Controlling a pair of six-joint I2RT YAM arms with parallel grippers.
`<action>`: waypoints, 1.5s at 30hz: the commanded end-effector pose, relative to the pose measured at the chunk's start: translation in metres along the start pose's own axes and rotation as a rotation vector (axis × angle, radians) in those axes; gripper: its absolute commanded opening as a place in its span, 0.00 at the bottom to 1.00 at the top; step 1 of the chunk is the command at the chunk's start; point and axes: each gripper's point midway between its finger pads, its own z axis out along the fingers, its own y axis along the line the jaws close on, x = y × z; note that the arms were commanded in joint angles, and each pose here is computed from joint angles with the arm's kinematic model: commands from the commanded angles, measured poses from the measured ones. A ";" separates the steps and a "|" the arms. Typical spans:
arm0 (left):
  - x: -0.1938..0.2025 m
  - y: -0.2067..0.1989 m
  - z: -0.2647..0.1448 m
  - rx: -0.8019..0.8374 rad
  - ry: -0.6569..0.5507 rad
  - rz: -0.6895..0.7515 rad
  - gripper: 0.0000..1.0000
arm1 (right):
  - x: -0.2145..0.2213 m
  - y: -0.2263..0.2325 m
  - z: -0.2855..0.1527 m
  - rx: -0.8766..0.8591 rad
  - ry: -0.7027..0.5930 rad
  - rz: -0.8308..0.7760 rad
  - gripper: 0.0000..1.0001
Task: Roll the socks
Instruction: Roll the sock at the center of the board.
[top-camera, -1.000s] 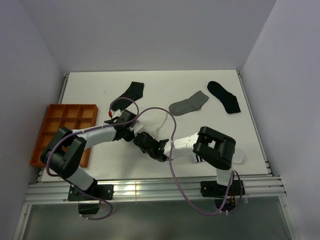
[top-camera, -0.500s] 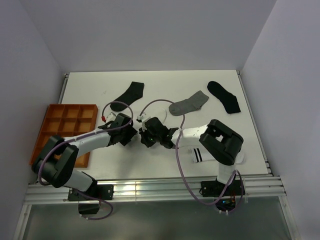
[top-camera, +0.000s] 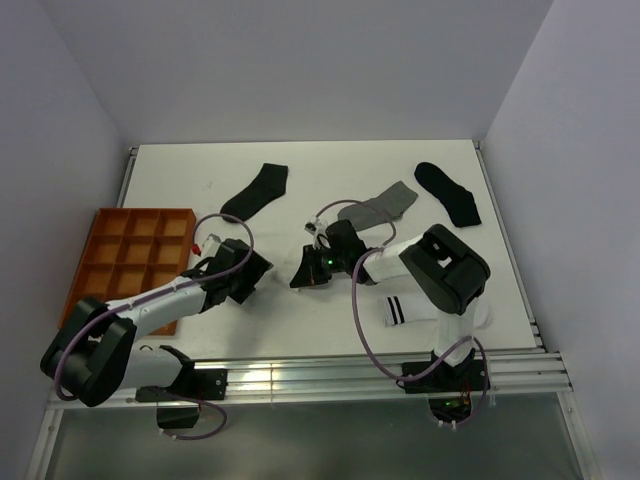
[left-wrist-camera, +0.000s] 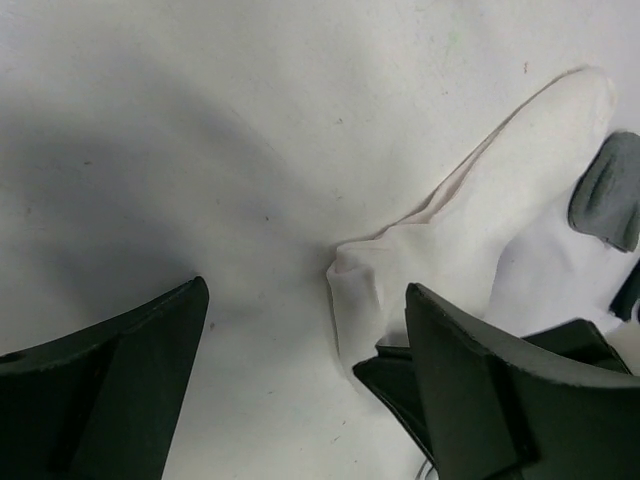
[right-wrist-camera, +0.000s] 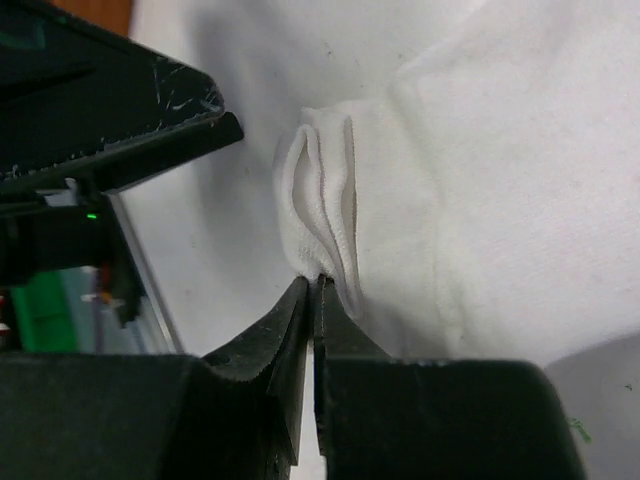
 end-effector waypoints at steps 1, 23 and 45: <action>0.023 0.030 0.002 -0.068 0.079 0.012 0.87 | 0.011 0.001 -0.002 -0.092 0.028 0.175 0.00; 0.047 0.043 0.029 -0.188 0.132 0.107 0.48 | 0.017 -0.042 -0.008 -0.002 0.016 0.384 0.00; 0.037 0.034 0.032 -0.343 0.168 0.365 0.04 | -0.017 -0.016 -0.037 0.154 -0.113 -0.060 0.41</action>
